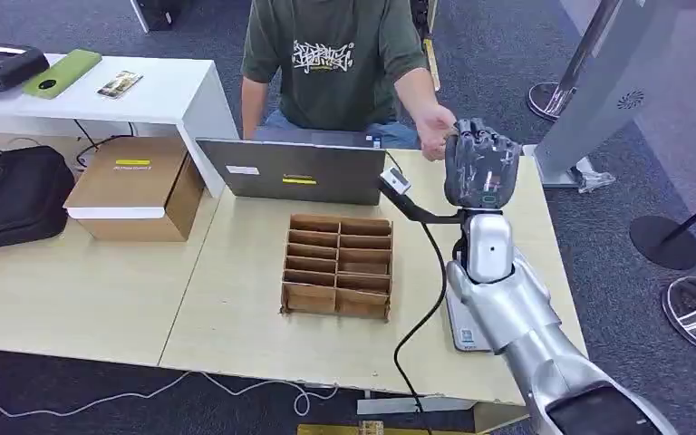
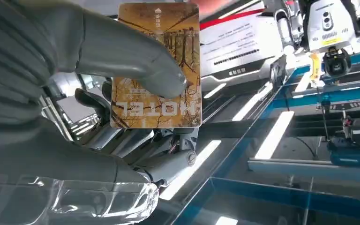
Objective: Pass the card to the sensor for recognition and then transmit it.
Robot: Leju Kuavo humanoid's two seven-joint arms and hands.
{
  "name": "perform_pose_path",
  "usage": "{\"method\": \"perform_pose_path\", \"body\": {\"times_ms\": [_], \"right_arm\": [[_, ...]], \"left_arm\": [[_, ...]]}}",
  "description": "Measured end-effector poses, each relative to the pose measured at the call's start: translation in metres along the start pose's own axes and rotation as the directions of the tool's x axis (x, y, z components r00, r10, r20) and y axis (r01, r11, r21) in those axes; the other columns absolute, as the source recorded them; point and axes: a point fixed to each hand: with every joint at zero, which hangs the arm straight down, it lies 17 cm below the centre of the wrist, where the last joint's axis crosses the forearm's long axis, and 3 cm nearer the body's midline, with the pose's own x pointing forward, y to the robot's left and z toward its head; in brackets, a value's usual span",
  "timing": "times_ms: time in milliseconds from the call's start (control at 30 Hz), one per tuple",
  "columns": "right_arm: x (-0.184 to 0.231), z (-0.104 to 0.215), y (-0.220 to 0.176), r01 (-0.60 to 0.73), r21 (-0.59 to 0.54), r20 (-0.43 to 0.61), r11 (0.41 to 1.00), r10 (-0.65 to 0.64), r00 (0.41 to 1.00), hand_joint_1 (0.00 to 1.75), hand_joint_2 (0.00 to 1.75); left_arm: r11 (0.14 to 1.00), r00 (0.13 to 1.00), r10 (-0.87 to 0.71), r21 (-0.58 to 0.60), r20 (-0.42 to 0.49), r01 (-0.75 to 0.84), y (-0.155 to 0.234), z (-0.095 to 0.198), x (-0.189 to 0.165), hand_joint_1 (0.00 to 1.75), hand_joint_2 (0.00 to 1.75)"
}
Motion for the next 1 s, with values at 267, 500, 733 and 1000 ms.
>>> {"method": "perform_pose_path", "body": {"times_ms": [267,500,733,1000], "right_arm": [[-0.005,-0.036,0.004,-0.035,0.025,-0.019,0.999,0.035,0.999,1.75,1.75],[-0.006,-0.05,0.01,-0.053,0.057,-0.034,0.997,0.055,0.998,1.75,1.75],[0.0,-0.056,0.009,-0.049,0.066,-0.038,0.997,0.052,0.998,1.75,1.75],[0.001,-0.054,0.014,-0.051,0.08,-0.039,0.995,0.054,0.998,1.75,1.75]], "left_arm": [[0.999,0.999,-0.051,-0.006,0.002,0.051,0.0,0.0,0.005,0.0,0.0],[0.998,0.998,-0.057,-0.002,0.002,0.057,-0.001,-0.001,0.005,0.0,0.0],[0.998,0.998,-0.058,-0.006,-0.004,0.058,-0.003,-0.001,0.004,0.0,0.0],[0.998,0.998,-0.062,-0.01,-0.004,0.062,-0.004,-0.001,0.004,0.0,0.0]]}}
